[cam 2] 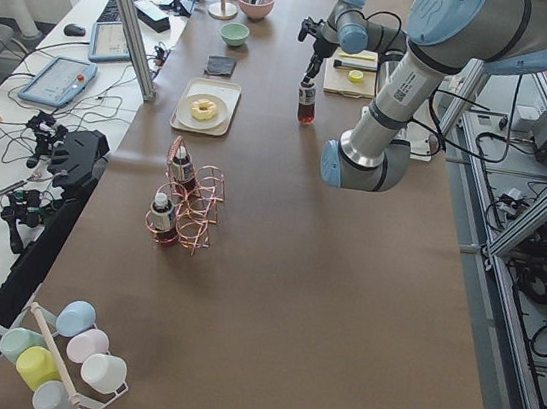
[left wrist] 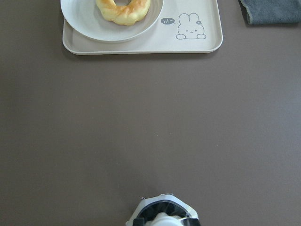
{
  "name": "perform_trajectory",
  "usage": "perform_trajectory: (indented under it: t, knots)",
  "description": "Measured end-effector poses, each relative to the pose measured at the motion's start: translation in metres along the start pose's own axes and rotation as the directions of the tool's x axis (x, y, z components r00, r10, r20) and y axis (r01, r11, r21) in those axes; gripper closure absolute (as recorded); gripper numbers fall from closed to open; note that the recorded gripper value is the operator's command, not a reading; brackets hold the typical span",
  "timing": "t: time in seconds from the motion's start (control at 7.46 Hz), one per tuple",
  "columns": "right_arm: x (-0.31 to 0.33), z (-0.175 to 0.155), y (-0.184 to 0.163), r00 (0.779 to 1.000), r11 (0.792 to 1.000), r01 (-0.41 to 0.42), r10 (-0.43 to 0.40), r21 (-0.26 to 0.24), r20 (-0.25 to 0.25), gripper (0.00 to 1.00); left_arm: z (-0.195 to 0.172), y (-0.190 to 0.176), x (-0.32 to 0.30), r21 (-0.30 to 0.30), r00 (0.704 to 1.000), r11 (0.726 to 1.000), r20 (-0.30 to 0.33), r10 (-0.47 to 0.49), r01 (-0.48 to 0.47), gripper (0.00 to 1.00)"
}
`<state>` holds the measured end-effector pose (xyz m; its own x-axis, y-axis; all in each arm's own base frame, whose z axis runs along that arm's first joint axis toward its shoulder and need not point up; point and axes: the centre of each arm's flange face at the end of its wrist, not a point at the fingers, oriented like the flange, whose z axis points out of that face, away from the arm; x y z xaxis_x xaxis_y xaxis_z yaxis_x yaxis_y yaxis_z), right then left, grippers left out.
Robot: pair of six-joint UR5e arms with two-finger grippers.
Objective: Place tea on tray
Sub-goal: 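Set the bottle upright on the table, open left gripper, withdraw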
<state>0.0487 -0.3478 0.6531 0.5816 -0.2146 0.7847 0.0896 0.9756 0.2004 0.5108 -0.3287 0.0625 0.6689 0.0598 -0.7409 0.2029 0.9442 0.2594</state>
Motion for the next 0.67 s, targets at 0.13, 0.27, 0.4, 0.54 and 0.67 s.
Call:
perform_trajectory:
  t: [0.13, 0.27, 0.4, 0.54, 0.67]
  knots:
    - [0.0002, 0.0002, 0.0005, 1.000, 1.000, -0.001, 0.001, -0.001, 0.000, 0.00, -0.0001, 0.0002, -0.0001, 0.000, 1.000, 1.000, 0.000, 0.000, 0.000, 0.32]
    - [0.0003, 0.0003, 0.0006, 1.000, 1.000, -0.001, 0.001, -0.001, 0.000, 0.00, -0.0001, 0.0003, -0.0001, 0.001, 1.000, 1.000, 0.000, 0.000, 0.000, 0.20]
    - [0.0003, 0.0001, 0.0005, 1.000, 1.000, -0.001, 0.001, 0.000, 0.001, 0.00, 0.0001, 0.0004, -0.0004, 0.001, 1.000, 1.000, 0.002, 0.000, 0.000, 0.17]
    - [-0.0003, -0.0004, -0.0004, 1.000, 1.000, -0.001, 0.001, 0.001, 0.002, 0.00, 0.0003, 0.0005, -0.0008, 0.000, 1.000, 1.000, 0.003, 0.000, 0.000, 0.16]
    - [-0.0027, -0.0025, -0.0032, 1.000, 1.000, 0.003, -0.003, 0.006, 0.001, 0.00, -0.0009, 0.0003, -0.0016, 0.001, 1.000, 1.000, 0.001, -0.001, 0.001, 0.16]
